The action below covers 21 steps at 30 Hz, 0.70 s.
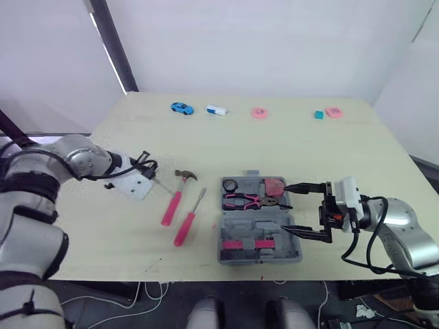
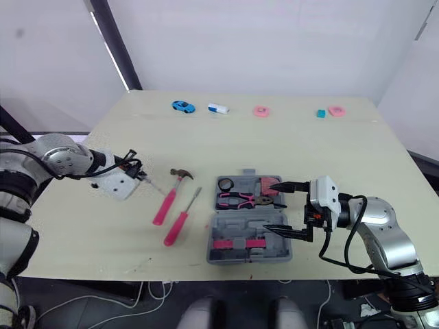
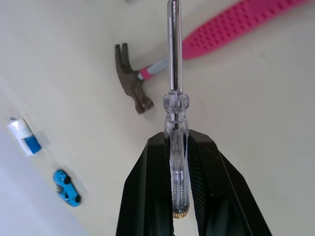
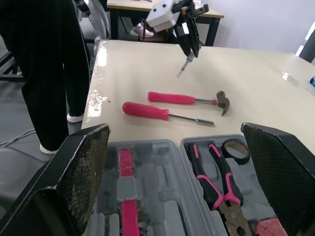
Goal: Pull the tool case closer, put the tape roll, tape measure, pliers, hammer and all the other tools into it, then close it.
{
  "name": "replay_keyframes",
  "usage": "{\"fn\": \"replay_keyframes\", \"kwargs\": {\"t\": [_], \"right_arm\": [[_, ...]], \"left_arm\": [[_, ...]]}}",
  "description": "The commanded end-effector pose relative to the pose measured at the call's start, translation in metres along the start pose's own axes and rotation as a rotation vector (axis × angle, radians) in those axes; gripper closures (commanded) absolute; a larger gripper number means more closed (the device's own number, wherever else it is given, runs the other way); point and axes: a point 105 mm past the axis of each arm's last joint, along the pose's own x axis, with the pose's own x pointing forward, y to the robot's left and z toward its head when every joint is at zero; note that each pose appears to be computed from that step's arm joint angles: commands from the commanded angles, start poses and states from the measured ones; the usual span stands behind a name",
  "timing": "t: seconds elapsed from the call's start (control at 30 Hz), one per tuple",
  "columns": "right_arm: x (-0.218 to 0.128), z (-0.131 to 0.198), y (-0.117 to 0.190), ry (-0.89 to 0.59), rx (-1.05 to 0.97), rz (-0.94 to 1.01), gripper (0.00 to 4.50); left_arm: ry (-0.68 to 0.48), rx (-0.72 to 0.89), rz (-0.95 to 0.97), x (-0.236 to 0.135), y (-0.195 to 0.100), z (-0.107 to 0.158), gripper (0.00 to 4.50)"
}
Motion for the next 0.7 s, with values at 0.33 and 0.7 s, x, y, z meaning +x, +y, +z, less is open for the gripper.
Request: {"fn": "replay_keyframes", "kwargs": {"t": [0.33, 0.7], "right_arm": [[-0.003, 0.008, -0.002, -0.025, -0.034, -0.018, 0.0], [-0.014, 0.006, -0.01, -0.024, -0.028, -0.062, 0.0]], "left_arm": [[-0.313, -1.028, 0.12, -0.017, 0.007, 0.038, 4.5], [-0.261, -1.562, 0.235, -0.036, -0.017, 0.044, 4.5]]}}
